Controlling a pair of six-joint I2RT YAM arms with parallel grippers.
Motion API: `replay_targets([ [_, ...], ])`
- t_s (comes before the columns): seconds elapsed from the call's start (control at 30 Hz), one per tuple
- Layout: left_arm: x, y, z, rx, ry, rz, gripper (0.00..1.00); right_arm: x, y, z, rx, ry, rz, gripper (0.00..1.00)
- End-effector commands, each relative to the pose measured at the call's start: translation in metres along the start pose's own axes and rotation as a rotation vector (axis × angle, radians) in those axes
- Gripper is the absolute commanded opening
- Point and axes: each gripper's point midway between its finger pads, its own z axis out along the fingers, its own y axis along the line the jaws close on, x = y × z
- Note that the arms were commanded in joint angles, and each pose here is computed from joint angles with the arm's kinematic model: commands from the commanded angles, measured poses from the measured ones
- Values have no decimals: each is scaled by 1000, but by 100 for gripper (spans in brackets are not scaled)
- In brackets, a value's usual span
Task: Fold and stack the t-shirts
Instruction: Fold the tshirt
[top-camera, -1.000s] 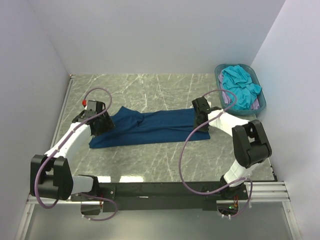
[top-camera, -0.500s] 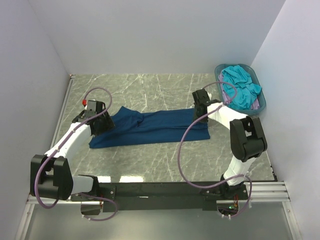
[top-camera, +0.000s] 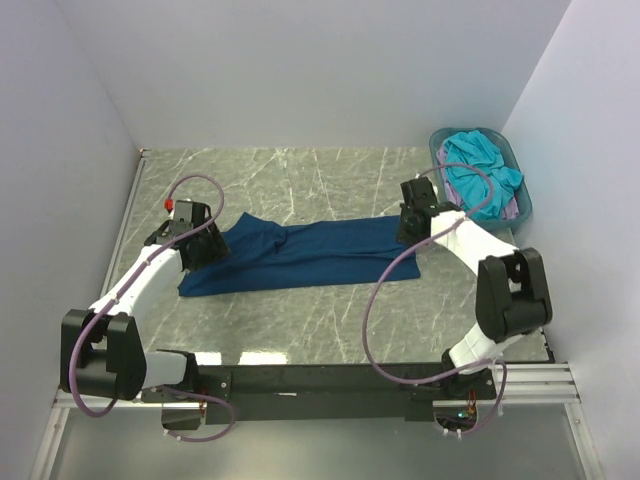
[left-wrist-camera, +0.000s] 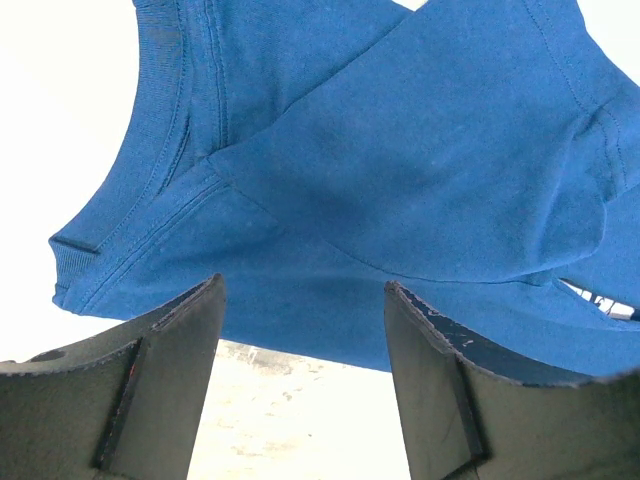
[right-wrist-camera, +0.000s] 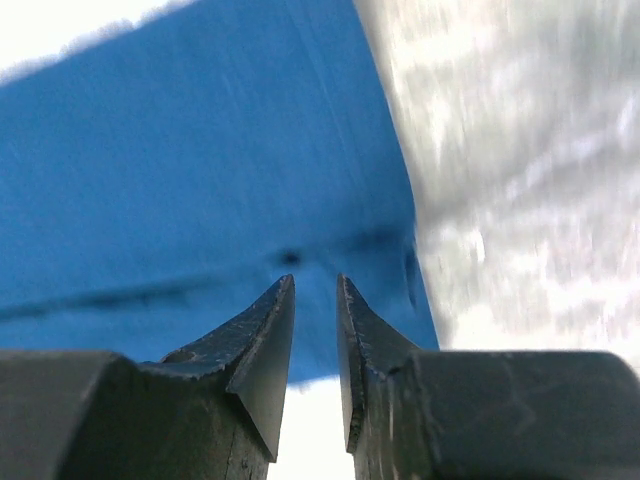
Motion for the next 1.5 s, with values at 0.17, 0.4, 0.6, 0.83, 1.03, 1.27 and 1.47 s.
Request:
replay_targets([
  [0.17, -6, -4, -2, 19, -31, 7, 71, 58, -20, -3, 20, 119, 8, 31],
  [0.4, -7, -3, -2, 13, -35, 10, 71, 44, -11, 15, 10, 75, 25, 31],
  [0.6, -8, -2, -3, 9, -38, 10, 70, 30, -8, 30, 33, 60, 27, 31],
  [0.83, -8, -1, -2, 0, -38, 12, 71, -5, 6, 31, 24, 16, 33, 30],
  [1.03, -6, 1, 2, -15, -25, 1, 71, -20, 2, 40, 26, 19, 56, 31],
  [1.27, -13, 7, 8, -32, 0, -43, 72, 1, 2, 9, -50, 30, 64, 31],
  [1.47, -10, 14, 33, -26, 88, -124, 71, 48, -5, 12, -74, 123, 79, 31],
])
